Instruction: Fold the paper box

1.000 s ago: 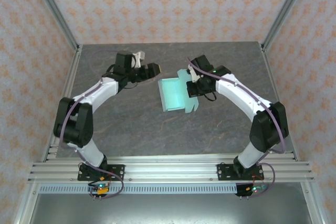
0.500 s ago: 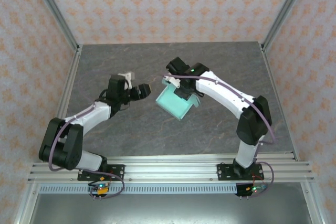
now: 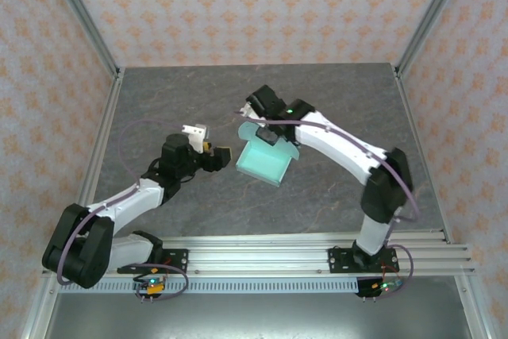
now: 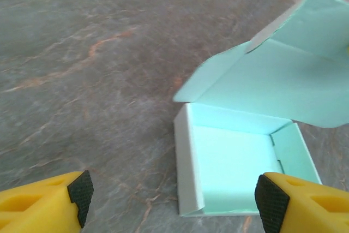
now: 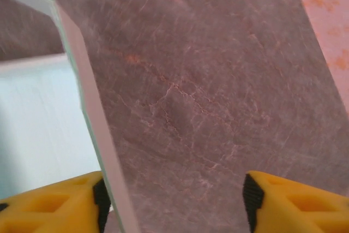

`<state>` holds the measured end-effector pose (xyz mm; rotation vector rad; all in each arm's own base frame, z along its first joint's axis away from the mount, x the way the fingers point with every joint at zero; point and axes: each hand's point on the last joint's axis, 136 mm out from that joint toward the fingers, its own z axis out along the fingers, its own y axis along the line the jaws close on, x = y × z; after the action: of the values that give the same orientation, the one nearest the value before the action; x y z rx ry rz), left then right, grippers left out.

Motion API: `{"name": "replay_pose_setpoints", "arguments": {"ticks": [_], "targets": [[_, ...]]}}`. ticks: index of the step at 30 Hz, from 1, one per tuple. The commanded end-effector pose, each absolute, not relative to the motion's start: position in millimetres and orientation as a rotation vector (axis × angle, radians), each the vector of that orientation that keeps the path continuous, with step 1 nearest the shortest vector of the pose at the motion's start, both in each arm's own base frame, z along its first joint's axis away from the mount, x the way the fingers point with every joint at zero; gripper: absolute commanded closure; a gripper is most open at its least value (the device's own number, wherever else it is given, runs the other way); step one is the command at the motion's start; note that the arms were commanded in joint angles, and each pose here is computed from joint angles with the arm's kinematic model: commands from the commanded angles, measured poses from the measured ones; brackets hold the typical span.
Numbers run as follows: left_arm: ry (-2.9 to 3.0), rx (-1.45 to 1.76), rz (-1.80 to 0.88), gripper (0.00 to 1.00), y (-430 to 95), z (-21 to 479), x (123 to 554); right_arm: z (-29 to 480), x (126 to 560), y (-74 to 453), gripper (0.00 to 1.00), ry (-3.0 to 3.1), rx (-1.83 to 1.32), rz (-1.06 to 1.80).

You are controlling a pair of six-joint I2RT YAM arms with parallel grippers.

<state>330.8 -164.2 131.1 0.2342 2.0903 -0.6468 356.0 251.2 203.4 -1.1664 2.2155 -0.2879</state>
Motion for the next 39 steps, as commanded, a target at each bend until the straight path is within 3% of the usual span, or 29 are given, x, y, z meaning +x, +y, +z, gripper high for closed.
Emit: {"name": "replay_pose_setpoints", "arguments": {"ticks": [1,6,11,15,20,23,25,28,30,35,39], "targets": [[2.030,0.422,-0.606,0.17,-186,159,351,242,343,226,0.29,2.266,-0.725,0.048],[2.027,0.500,-0.694,0.17,-214,175,382,220,313,180,0.26,2.363,-0.346,0.367],[2.046,0.570,-0.770,0.21,-232,171,387,184,280,185,0.26,2.456,-0.362,0.532],[2.098,0.571,-0.784,0.27,-236,157,389,168,280,194,0.26,2.464,-0.328,0.603],[2.126,0.533,-0.755,0.37,-234,149,397,154,304,189,0.31,2.484,-0.279,0.486],[2.127,0.535,-0.760,0.45,-238,150,398,154,314,196,0.39,2.476,-0.274,0.504],[2.132,0.543,-0.772,0.51,-243,149,397,154,319,203,0.52,2.480,-0.277,0.532],[2.140,0.551,-0.806,0.74,-250,148,392,151,321,211,0.72,2.501,-0.270,0.577],[2.154,0.549,-0.799,0.75,-252,146,388,149,322,215,0.77,2.508,-0.263,0.601],[2.166,0.463,-0.822,0.76,-256,140,378,145,329,219,0.84,2.509,-0.191,0.624],[2.183,0.409,-0.785,0.75,-255,130,373,143,335,221,0.78,2.484,-0.153,0.575]]}}
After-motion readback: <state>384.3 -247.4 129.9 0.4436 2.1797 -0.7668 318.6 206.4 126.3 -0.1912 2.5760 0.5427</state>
